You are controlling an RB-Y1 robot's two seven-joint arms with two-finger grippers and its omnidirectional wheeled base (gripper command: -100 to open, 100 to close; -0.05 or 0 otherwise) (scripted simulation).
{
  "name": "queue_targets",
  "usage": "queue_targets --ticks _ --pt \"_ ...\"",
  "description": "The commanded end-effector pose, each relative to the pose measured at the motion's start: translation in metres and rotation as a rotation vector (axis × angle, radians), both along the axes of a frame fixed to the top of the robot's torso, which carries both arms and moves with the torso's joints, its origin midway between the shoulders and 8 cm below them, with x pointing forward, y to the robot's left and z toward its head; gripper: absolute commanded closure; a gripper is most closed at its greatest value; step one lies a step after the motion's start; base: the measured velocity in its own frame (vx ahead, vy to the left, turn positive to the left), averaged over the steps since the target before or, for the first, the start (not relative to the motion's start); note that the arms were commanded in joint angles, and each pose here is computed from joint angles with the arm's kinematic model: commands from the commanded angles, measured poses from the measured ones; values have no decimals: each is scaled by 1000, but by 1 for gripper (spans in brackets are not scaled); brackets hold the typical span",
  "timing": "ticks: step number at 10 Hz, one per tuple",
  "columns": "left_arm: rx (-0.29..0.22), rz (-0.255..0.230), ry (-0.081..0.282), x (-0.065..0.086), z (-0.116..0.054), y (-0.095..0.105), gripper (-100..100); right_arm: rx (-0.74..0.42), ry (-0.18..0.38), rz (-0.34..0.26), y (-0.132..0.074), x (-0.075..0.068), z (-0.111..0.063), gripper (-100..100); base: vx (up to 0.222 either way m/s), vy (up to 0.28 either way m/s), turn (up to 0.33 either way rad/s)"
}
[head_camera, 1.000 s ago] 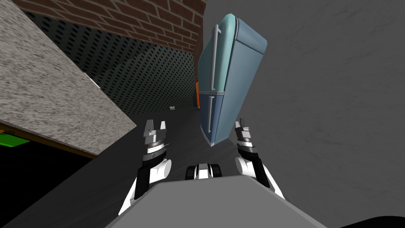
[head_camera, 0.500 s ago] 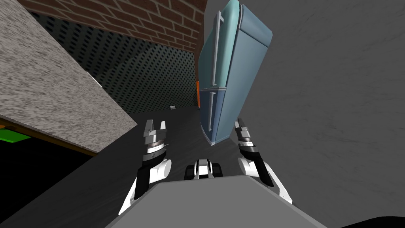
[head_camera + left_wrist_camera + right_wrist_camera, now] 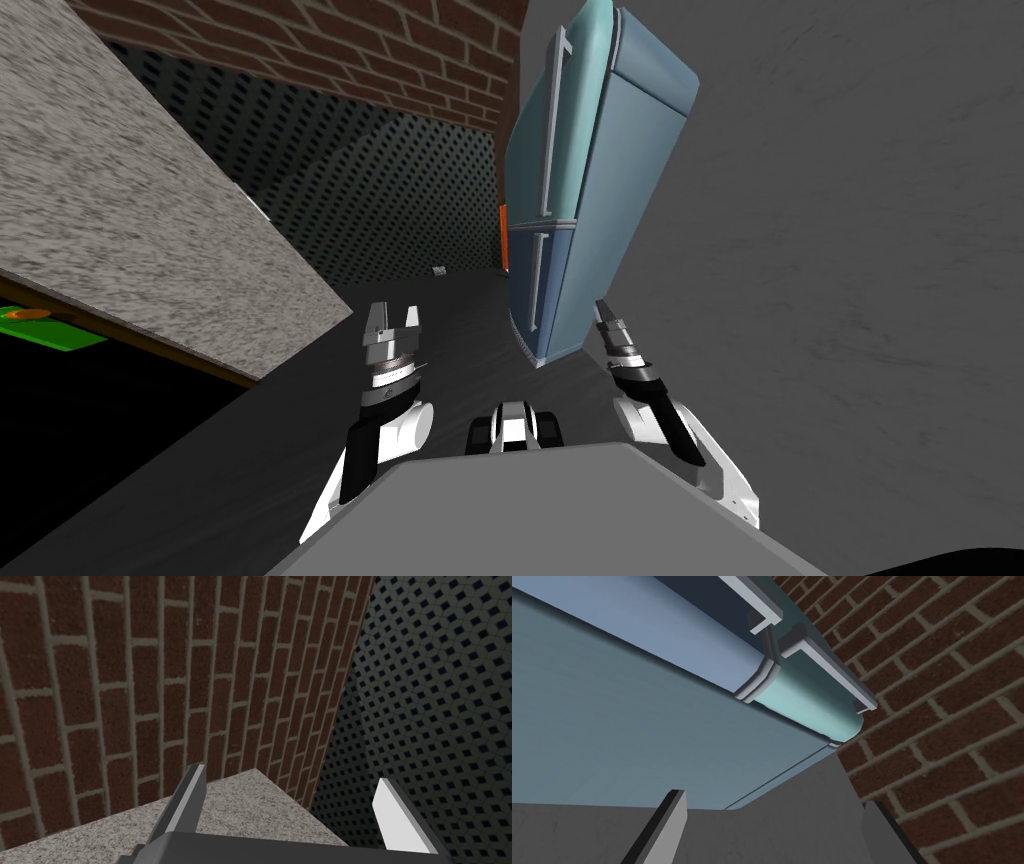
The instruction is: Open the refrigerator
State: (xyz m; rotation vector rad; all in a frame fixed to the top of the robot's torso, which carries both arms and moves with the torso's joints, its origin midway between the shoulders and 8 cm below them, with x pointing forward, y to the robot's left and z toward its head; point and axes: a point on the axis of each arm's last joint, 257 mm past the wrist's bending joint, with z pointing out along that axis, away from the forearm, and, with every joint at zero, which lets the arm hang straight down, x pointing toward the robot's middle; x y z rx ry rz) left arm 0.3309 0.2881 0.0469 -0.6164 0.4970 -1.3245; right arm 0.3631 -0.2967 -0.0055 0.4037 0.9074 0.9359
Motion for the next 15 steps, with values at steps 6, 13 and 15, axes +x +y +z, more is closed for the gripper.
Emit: queue_targets --ticks 6,13,15 --pt "0 0 0 0 0 0 0 -314 25 -31 -12 13 0 -100 -4 15 45" --pt "0 0 0 0 0 0 0 -610 19 -53 -22 26 10 -100 -5 17 51" --pt "0 0 0 0 0 0 0 -702 11 -66 -27 30 15 -100 -2 17 51"
